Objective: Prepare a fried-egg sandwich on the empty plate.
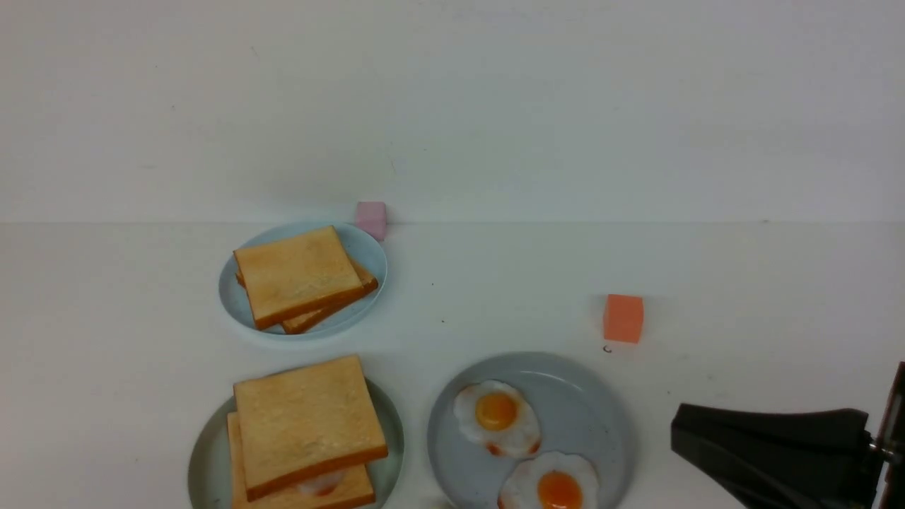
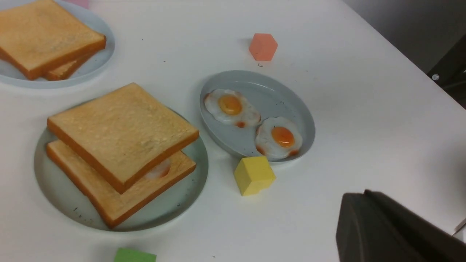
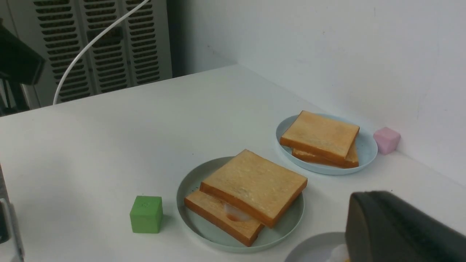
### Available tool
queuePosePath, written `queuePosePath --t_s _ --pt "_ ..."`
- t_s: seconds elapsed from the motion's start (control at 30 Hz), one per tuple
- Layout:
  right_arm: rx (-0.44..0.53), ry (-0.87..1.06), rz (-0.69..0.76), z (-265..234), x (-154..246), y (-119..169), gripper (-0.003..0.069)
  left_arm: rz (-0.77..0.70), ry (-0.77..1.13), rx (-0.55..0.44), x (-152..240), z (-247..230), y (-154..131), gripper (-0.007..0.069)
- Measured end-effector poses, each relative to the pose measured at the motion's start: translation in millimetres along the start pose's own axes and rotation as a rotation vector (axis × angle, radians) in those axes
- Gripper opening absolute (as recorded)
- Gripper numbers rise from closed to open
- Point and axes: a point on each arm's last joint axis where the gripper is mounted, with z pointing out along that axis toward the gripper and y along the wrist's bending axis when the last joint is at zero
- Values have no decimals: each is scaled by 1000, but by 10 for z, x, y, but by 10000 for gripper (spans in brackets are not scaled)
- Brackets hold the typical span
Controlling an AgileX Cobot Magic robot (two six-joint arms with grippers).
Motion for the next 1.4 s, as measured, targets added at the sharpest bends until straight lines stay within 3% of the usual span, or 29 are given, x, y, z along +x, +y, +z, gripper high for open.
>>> queuePosePath --t_s 0.37,0.6,0.67,0.9,1.03,1.17,1.4 --pt "0 0 1 0 0 0 10 12 3 -14 3 0 13 -13" --pt "0 0 1 0 0 0 11 93 -21 -108 -15 36 118 -13" --pt "0 0 1 0 0 0 14 96 -77 -173 -25 114 223 -13" --pt "0 0 1 0 0 0 18 82 -232 -390 336 289 602 -13" --pt "0 0 1 0 0 0 21 27 -278 -449 628 334 725 -13" --pt "0 -2 1 0 -2 0 25 -12 -170 -487 930 460 849 -13" --pt "0 -1 1 0 2 1 33 -5 -137 -501 991 478 875 -13"
